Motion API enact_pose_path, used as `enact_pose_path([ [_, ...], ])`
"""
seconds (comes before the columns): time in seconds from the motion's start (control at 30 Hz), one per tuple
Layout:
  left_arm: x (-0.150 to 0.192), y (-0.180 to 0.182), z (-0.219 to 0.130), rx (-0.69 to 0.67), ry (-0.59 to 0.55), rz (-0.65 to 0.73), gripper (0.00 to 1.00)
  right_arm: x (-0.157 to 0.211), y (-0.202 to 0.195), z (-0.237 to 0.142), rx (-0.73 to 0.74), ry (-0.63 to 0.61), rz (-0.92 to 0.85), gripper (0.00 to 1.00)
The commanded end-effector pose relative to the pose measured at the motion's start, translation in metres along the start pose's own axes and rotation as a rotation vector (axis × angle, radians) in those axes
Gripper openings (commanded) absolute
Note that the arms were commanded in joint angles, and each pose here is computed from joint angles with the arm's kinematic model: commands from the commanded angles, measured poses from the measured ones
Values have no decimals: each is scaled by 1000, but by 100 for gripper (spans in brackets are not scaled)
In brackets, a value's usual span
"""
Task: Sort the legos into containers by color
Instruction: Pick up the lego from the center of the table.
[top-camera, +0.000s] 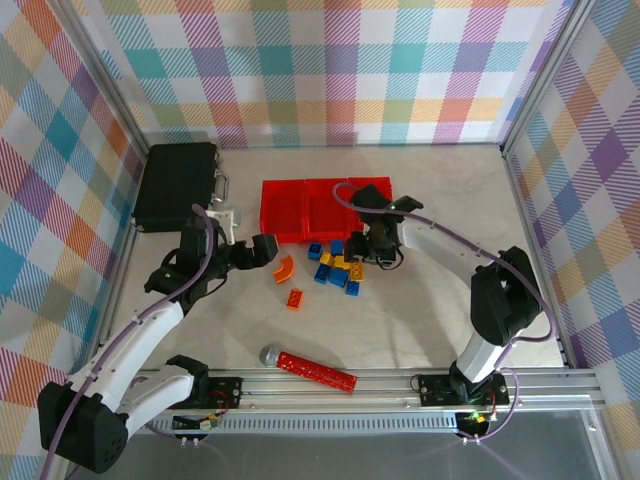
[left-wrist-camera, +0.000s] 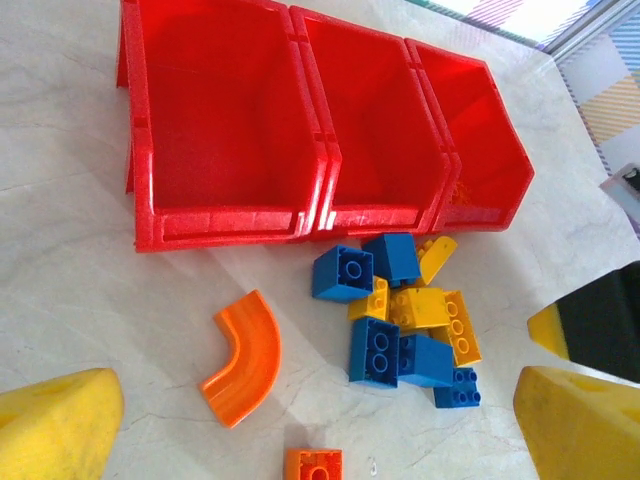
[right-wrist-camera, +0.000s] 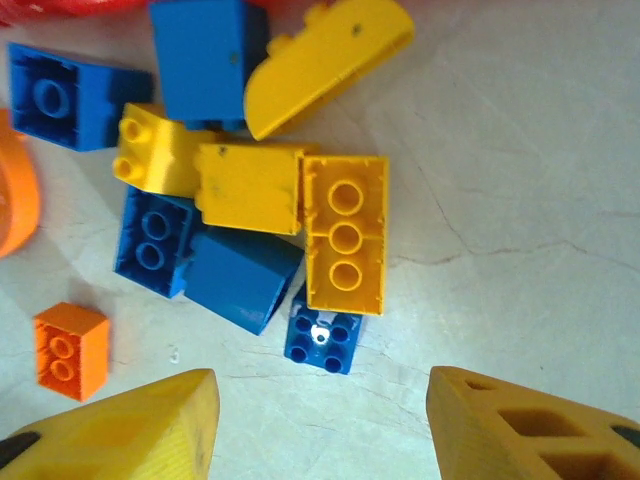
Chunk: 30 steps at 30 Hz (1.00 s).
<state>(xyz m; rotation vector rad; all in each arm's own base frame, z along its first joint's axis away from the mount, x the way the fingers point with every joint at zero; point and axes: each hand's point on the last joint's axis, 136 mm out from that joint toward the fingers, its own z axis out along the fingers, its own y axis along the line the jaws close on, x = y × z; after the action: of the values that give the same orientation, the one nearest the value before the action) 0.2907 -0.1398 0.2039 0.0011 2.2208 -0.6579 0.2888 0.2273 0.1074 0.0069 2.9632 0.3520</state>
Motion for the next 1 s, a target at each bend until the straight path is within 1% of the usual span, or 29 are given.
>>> enact_pose_path([
  [0.0,2,1,-8,-18,-10,1,100,-3,0,12,26,-10,38,57],
  [0.17,3,2,-12,-32,-5,0,99,-3,3,28,65,37,0,57],
  [0.37,3,4,-19,-38,-26,-9,100,-4,-9,45,149,68,-20,57],
  [0.73,13,11,-18,-54,-25,-56,99,0,-9,66,150,98,-31,55],
  [0.97,14,14,-19,-68,-28,-56,100,5,-6,72,136,110,-40,54],
])
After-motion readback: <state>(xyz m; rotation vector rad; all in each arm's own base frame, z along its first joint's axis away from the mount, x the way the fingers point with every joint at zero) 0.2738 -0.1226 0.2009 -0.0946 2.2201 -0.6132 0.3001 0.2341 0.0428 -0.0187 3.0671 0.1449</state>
